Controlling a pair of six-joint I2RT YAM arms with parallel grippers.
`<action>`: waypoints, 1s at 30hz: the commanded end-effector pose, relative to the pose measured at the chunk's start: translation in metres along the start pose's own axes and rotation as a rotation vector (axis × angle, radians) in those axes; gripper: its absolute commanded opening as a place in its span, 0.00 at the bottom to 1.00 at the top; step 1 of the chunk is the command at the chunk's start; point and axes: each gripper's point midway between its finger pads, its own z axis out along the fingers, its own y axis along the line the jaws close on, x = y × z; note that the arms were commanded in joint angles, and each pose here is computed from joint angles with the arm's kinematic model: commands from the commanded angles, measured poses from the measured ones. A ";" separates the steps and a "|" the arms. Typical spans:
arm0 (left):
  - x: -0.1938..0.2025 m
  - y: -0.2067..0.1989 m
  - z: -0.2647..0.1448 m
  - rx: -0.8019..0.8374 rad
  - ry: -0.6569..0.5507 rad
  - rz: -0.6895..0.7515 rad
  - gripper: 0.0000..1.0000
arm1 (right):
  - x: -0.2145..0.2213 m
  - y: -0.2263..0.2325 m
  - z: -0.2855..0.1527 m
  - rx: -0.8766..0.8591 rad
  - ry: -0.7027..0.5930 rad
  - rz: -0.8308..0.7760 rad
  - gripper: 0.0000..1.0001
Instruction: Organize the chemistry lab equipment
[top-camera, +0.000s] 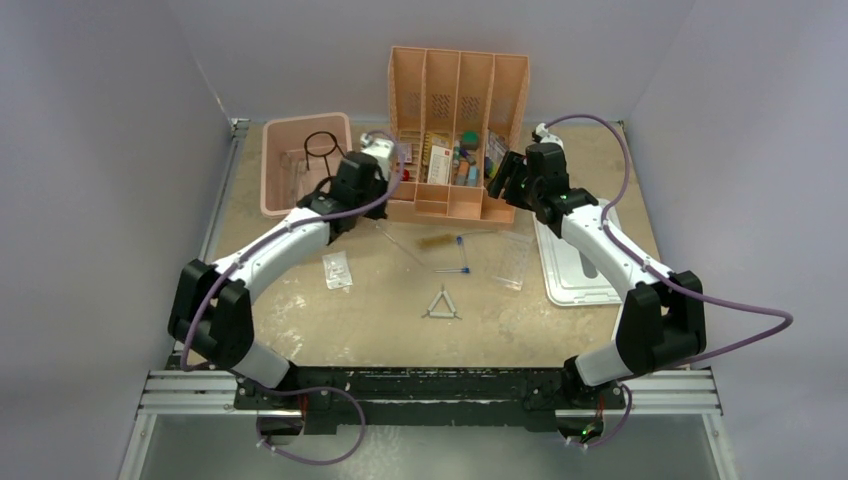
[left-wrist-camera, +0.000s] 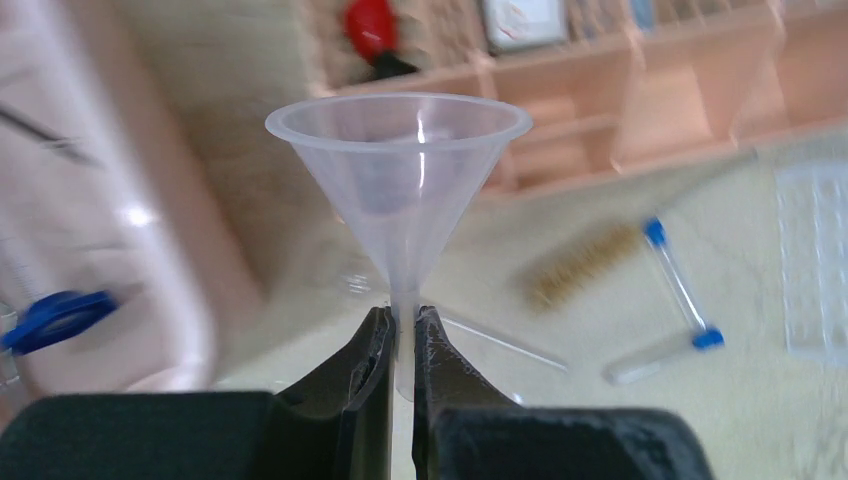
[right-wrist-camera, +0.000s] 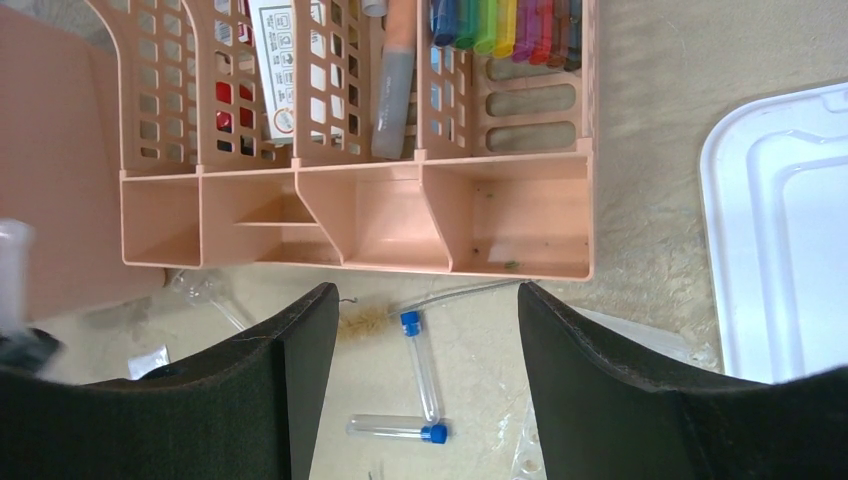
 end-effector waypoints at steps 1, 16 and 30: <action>-0.056 0.054 -0.028 -0.086 -0.151 -0.231 0.00 | -0.012 0.011 -0.003 -0.036 -0.043 0.013 0.68; -0.020 0.152 -0.033 -0.335 0.032 -0.487 0.00 | -0.008 0.016 0.014 -0.030 0.024 0.004 0.68; -0.008 0.196 0.004 -0.391 0.134 -0.556 0.00 | -0.007 0.017 0.020 0.012 0.082 0.020 0.68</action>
